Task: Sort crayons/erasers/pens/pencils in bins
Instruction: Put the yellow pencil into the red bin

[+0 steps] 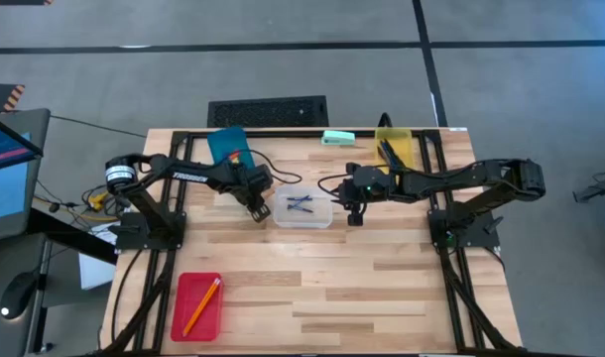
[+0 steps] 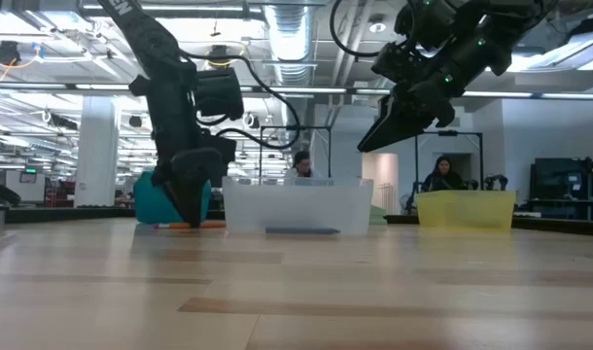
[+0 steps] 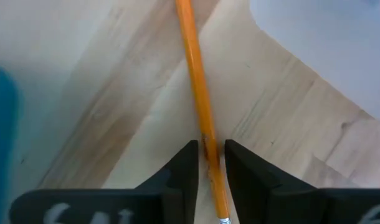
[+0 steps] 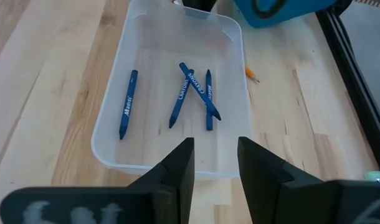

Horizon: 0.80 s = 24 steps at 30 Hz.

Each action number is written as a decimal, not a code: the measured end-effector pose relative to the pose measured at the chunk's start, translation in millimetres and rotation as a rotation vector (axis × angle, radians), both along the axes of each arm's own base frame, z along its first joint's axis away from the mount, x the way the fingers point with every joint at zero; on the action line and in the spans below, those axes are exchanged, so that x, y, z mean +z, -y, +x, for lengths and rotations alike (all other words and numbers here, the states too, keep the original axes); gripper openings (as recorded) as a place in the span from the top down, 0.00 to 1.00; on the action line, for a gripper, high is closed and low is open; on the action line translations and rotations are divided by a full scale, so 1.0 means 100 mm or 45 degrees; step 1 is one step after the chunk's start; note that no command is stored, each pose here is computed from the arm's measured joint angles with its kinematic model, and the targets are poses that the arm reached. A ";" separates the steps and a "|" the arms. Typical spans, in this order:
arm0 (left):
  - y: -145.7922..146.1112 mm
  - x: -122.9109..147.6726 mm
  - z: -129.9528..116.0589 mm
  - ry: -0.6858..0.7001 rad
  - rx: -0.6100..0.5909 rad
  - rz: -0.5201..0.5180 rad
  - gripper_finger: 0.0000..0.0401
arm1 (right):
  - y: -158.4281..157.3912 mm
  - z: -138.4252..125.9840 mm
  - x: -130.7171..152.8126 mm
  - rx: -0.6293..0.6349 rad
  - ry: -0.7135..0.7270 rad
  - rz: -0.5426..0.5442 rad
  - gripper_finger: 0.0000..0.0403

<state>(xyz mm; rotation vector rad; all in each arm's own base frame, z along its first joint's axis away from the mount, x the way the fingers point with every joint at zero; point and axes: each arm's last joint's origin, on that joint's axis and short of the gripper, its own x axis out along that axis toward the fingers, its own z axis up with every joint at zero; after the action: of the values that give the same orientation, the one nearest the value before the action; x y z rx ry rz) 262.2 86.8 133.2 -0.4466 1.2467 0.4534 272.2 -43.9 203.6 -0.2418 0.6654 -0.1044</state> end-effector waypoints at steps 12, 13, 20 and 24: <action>0.01 -0.01 -0.02 -0.013 -0.057 -0.058 0.98 | 0.00 0.00 0.00 0.003 -0.002 -0.003 0.67; 0.02 -0.01 -0.02 -0.018 -0.070 -0.069 0.98 | 0.00 0.00 0.00 0.003 -0.001 -0.003 0.67; 0.03 0.10 0.01 -0.105 -0.145 -0.132 0.99 | 0.00 0.00 0.00 0.002 -0.001 -0.003 0.67; 0.04 0.18 0.02 -0.129 -0.176 -0.200 1.00 | -0.01 0.00 0.00 0.007 -0.002 -0.003 0.67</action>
<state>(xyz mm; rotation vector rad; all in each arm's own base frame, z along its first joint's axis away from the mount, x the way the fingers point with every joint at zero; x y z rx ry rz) 264.0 82.6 150.7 -0.4715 1.4078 0.2641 272.3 -42.7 203.6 -0.2460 0.6658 -0.0994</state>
